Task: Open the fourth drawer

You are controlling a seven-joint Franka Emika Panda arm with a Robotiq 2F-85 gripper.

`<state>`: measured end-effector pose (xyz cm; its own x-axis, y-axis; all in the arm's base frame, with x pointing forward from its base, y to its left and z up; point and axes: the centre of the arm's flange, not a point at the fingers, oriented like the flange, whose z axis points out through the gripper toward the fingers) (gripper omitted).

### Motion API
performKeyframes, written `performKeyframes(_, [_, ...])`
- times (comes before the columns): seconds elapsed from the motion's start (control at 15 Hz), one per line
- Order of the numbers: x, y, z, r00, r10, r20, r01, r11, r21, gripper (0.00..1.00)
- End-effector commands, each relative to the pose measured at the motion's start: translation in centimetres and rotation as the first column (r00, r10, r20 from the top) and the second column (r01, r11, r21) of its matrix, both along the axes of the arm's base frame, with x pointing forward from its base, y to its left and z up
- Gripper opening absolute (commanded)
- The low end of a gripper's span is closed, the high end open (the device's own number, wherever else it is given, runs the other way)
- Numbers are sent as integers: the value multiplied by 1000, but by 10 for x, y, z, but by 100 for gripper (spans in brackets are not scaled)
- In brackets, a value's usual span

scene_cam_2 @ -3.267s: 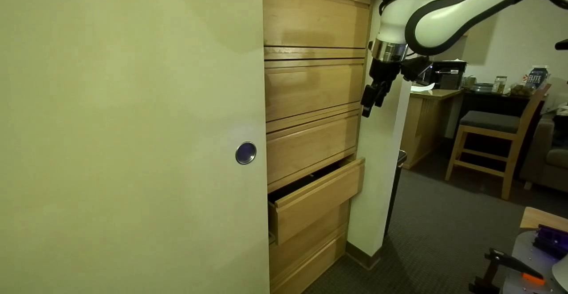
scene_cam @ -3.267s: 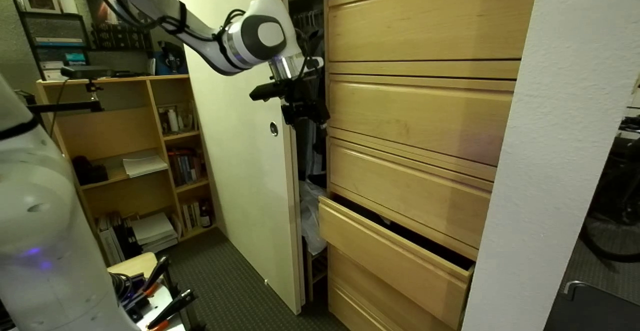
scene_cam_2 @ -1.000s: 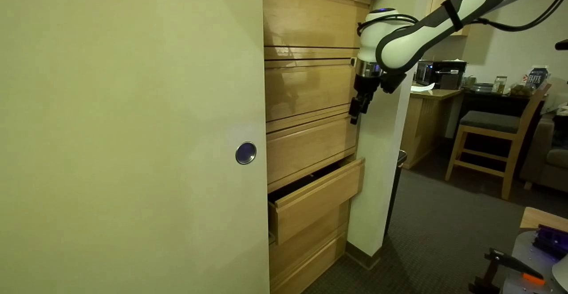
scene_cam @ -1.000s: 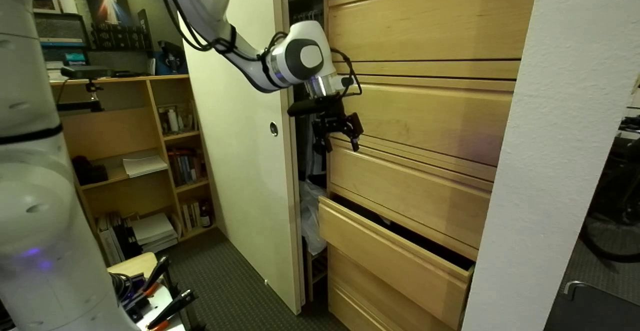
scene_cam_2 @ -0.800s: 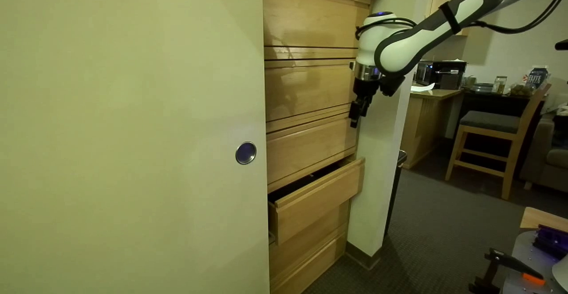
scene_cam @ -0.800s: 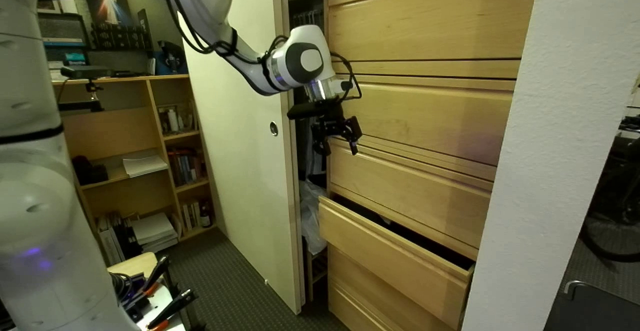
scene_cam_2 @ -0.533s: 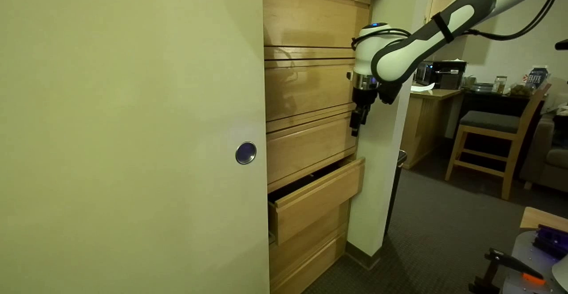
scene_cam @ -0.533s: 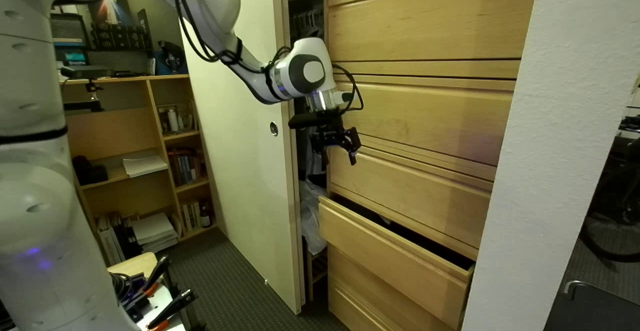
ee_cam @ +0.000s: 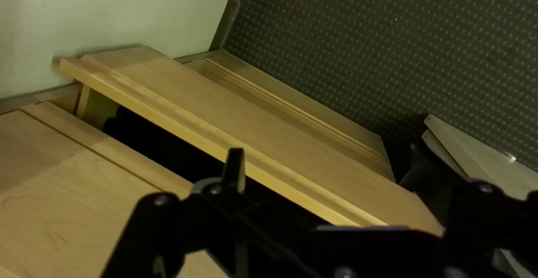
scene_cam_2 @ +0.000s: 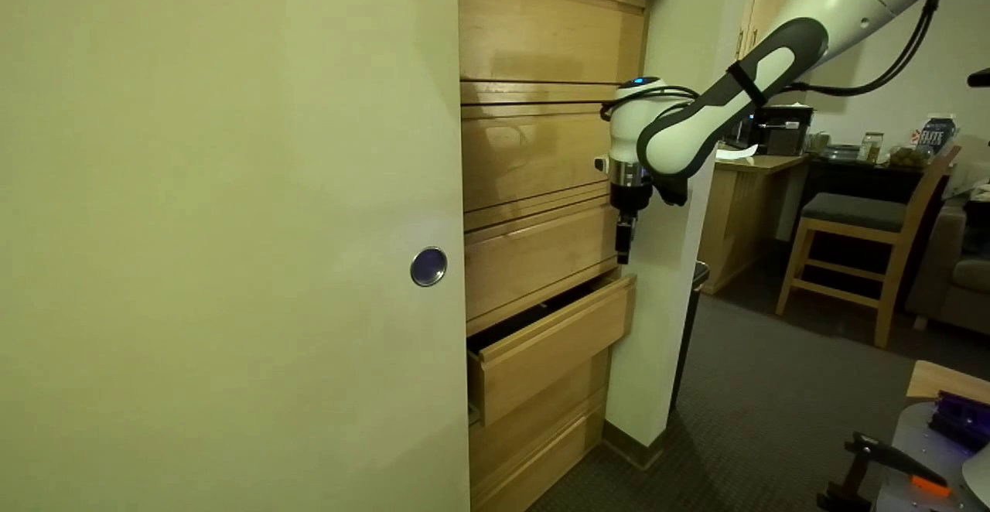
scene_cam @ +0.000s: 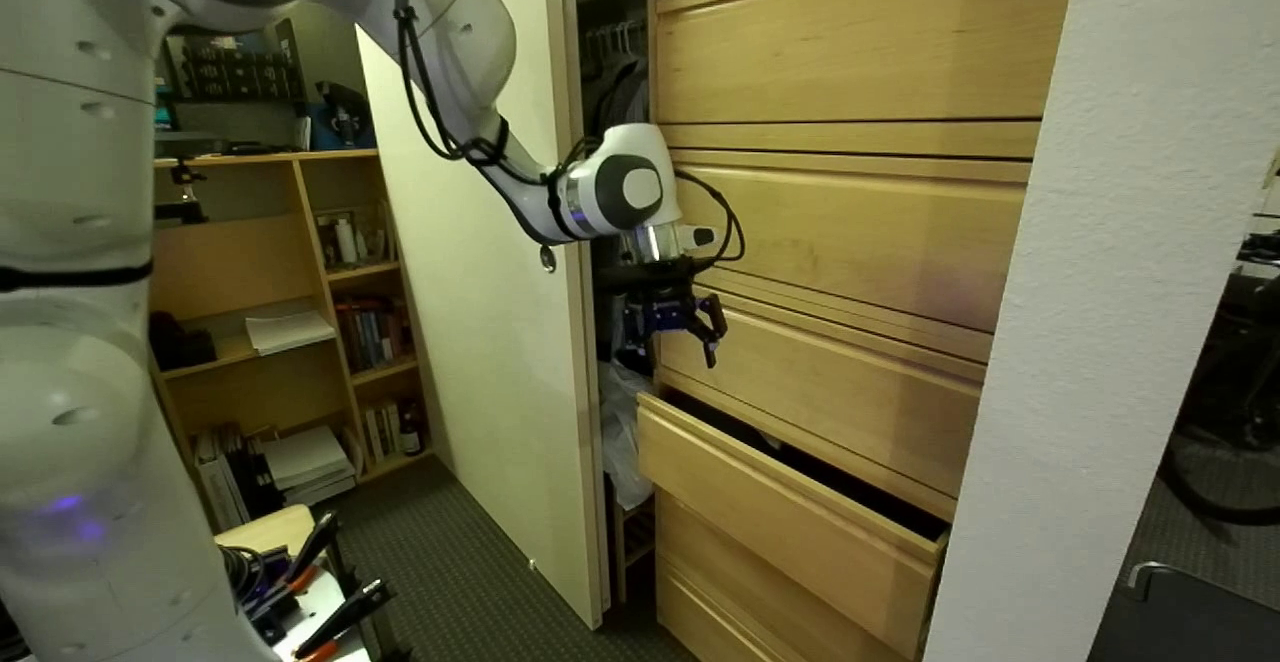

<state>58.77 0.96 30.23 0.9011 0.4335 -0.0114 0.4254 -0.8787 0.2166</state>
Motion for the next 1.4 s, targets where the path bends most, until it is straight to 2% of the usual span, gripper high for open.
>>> performKeyframes(0.0, [19,-15,-26,996,91,-5,-91,995,-39,100])
performKeyframes(0.33, [35,-25,-64,987,158,-26,-159,986,-44,100])
performKeyframes(0.53, [45,-28,-80,975,221,-17,-221,975,3,100])
performKeyframes(0.8, [68,-29,-92,958,285,37,-287,955,81,100])
performKeyframes(1.13, [87,-24,-111,926,369,86,-378,907,183,100])
performKeyframes(1.33, [93,-17,-130,899,427,96,-438,874,213,100])
